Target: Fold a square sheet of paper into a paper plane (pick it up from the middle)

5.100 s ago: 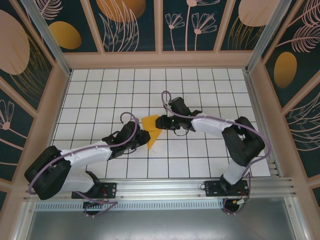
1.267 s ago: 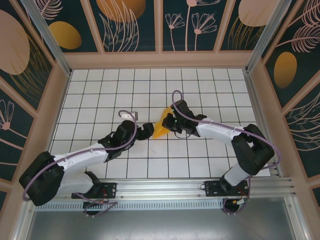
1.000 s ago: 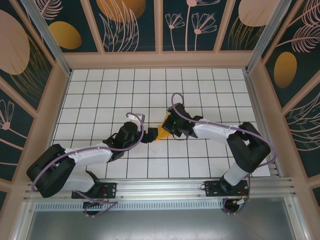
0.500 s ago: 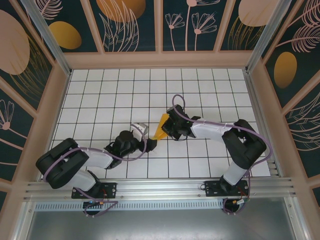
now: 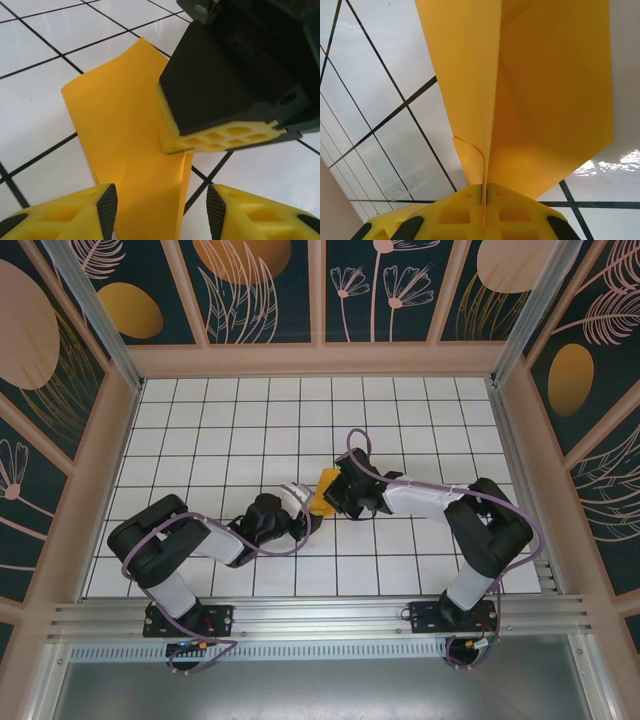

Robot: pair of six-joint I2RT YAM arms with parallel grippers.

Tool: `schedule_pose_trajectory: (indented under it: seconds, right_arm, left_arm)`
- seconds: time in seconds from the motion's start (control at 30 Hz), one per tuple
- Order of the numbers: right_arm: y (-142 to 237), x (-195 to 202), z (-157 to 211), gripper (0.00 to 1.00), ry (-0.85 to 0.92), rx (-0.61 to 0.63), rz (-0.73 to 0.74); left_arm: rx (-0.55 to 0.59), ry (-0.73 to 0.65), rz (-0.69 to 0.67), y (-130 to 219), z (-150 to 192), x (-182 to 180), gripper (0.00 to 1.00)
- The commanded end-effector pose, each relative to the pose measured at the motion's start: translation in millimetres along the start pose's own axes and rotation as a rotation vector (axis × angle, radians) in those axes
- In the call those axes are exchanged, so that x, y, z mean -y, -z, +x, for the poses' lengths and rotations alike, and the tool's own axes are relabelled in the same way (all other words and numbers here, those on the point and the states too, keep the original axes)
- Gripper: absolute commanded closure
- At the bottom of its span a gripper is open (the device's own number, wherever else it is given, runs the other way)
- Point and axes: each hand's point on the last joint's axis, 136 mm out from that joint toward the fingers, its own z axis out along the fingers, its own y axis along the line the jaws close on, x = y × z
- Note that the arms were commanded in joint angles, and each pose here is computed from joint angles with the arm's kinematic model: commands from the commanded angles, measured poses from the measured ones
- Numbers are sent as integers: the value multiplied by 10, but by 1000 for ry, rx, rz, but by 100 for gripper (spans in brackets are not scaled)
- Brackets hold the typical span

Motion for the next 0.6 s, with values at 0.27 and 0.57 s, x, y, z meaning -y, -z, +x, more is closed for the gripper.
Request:
schedule_pose_trajectory:
  seconds: [0.27, 0.57]
  right_arm:
    - [-30, -20, 11, 100, -40, -50, 3]
    - [-36, -56, 21, 100, -48, -69, -7]
  left_arm:
    - [-45, -76, 20, -184, 117, 33, 55]
    - [-47, -73, 12, -213, 126, 18, 68]
